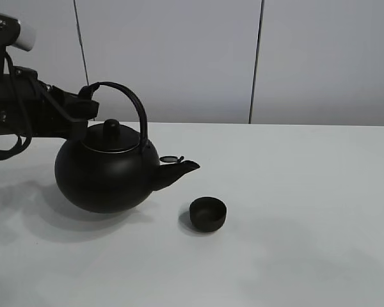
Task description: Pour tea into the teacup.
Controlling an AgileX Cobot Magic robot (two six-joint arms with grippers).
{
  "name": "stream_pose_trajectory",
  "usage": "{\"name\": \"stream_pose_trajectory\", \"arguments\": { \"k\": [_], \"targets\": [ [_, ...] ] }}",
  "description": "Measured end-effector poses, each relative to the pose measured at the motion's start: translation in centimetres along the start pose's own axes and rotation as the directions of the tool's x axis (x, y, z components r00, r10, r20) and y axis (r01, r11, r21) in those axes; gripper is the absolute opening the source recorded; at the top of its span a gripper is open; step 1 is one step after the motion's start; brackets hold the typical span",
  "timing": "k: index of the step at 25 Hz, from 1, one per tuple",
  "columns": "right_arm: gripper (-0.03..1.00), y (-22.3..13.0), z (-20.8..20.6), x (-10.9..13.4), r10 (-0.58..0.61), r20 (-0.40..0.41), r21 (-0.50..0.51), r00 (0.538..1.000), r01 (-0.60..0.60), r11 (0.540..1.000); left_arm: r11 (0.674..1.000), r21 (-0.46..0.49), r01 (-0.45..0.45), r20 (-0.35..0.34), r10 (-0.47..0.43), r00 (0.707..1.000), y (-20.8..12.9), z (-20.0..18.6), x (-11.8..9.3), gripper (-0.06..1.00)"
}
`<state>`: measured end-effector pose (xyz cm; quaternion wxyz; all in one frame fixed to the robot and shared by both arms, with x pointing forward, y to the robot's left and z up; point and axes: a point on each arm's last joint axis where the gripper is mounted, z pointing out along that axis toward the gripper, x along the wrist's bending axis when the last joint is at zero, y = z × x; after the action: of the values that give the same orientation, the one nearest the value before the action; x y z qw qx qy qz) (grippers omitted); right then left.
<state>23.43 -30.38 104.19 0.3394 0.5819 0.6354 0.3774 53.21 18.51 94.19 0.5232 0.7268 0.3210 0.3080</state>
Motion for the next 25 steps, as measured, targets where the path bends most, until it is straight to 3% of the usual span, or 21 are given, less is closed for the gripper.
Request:
{"name": "stream_pose_trajectory", "arguments": {
  "k": [25],
  "targets": [
    [0.54,0.0,0.0,0.0,0.0,0.0,0.0,1.0,0.0,1.0,1.0,-0.001,0.004,-0.022,-0.004,1.0,0.01,-0.01,0.2,0.15]
  ]
}}
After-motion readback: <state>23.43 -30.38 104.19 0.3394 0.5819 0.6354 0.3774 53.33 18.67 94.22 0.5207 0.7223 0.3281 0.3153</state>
